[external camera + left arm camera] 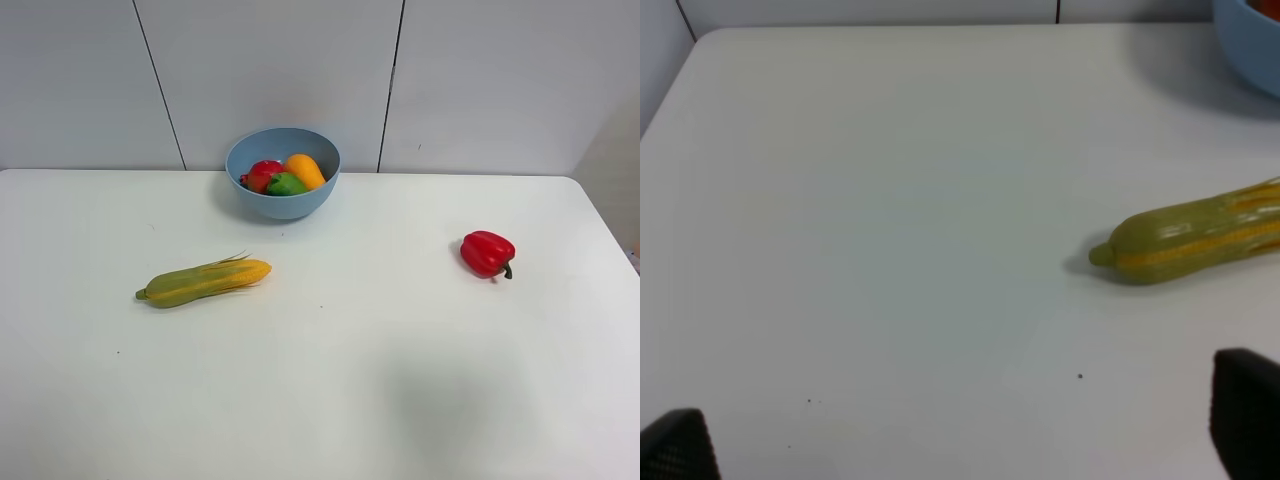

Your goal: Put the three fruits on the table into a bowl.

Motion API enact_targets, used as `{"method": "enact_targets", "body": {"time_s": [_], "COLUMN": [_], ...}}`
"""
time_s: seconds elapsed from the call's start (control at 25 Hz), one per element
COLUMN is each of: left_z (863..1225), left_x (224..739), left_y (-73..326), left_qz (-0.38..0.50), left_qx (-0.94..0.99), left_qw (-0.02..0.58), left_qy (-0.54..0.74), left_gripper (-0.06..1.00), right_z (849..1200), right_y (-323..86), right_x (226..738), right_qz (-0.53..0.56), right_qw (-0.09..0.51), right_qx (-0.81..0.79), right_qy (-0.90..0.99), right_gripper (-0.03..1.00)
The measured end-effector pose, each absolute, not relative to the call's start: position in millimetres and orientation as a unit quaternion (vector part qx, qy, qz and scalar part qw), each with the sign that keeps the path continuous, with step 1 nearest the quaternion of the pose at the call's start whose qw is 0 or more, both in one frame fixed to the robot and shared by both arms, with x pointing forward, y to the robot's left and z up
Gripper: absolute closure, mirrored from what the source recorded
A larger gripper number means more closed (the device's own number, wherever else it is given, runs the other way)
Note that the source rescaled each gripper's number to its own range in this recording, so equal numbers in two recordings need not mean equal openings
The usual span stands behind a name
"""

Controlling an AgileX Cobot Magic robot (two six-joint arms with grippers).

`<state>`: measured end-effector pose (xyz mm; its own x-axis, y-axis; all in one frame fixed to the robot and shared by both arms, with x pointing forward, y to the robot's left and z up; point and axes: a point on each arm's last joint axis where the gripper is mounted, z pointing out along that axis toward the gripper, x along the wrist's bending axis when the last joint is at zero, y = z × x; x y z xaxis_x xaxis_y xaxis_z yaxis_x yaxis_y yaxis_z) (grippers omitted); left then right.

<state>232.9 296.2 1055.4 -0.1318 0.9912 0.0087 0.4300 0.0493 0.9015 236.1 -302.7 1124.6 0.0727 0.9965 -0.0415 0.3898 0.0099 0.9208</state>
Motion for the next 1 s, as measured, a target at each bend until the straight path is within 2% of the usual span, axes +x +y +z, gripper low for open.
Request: {"method": "enact_targets", "body": {"time_s": [0.16,0.36,0.64,1.0], "left_z": [1055.4,1055.4,1055.4,1055.4], "left_x": [232.9,232.9,232.9,232.9], "left_y": [296.2,296.2,296.2,296.2], "left_qz": [0.403,0.403,0.403,0.403], "left_qx": [0.559,0.559,0.559,0.559], "left_qw": [0.348,0.348,0.348,0.348], "left_qy": [0.635,0.635,0.635,0.635], "left_gripper": [-0.06,-0.06,-0.06,-0.06], "right_z": [1093.4,1069.6,1054.3,1053.6], "right_y": [-301.5,-300.0,-300.3,-300.5], "right_x": [219.0,229.6,232.7,232.8], "right_qz": [0.391,0.395,0.367,0.365], "right_qw": [0.429,0.404,0.377,0.377], "right_qx": [0.597,0.612,0.632,0.633], "right_qy": [0.554,0.554,0.569,0.57], "right_gripper": [-0.03,-0.03,-0.03,-0.03]}}
